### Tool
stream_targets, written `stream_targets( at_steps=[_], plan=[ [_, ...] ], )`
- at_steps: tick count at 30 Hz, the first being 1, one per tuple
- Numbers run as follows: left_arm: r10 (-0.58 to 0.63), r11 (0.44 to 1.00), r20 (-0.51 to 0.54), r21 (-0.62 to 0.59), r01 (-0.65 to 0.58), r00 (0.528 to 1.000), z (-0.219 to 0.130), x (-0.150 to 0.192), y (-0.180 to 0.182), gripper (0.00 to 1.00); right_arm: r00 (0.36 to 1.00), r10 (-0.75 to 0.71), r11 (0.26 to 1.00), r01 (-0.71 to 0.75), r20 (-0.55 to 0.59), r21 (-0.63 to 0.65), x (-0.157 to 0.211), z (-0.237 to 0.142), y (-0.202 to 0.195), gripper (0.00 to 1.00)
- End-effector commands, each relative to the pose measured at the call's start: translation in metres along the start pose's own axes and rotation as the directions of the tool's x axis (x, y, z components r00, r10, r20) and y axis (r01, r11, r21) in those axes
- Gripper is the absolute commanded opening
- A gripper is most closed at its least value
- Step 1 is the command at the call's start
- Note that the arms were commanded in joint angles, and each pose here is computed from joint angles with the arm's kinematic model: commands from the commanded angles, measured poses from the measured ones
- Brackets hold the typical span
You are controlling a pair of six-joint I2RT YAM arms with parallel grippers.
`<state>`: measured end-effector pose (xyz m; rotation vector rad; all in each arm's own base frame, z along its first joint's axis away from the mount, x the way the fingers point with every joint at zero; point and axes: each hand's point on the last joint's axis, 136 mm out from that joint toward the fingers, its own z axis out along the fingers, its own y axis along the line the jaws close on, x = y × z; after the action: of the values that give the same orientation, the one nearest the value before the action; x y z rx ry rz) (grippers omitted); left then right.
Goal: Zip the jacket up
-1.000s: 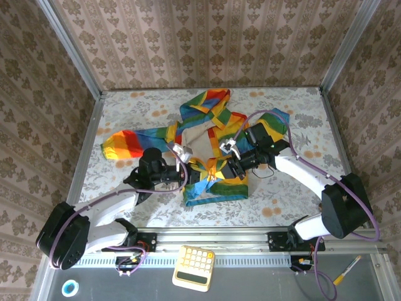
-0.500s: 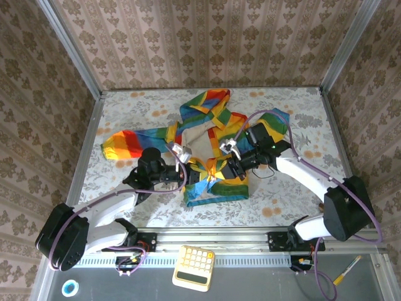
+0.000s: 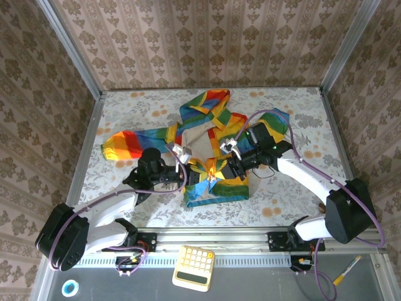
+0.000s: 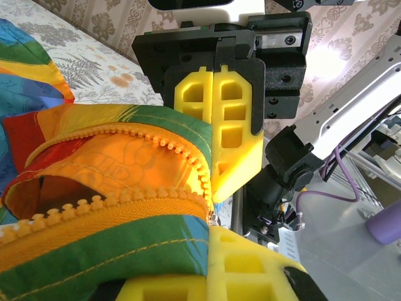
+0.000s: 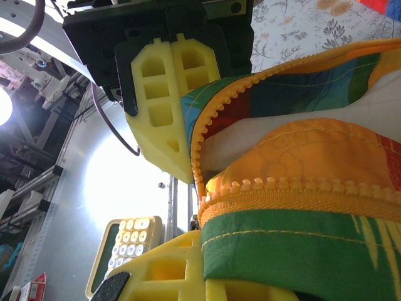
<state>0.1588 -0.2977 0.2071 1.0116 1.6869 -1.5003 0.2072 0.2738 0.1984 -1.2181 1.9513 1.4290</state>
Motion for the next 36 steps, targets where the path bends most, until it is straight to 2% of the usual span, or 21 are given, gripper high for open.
stream_targets(
  at_steps=[1,24,36],
  plan=[
    [0.049,0.998,0.016,0.046,-0.050,0.999,-0.002,-0.003,-0.009,0.00,0.999,-0.037,0.998,0.038,0.020,-0.051,-0.005,0.000,0.013,0.00],
    [0.020,0.996,-0.016,0.089,-0.018,1.000,0.000,0.004,-0.013,0.00,0.998,-0.046,0.993,0.050,0.044,-0.102,-0.014,-0.002,0.023,0.00],
    [-0.008,0.993,-0.098,0.114,0.019,0.995,0.003,0.012,-0.018,0.00,0.999,-0.023,0.991,0.027,0.027,-0.128,-0.014,0.002,0.020,0.00]
  ],
)
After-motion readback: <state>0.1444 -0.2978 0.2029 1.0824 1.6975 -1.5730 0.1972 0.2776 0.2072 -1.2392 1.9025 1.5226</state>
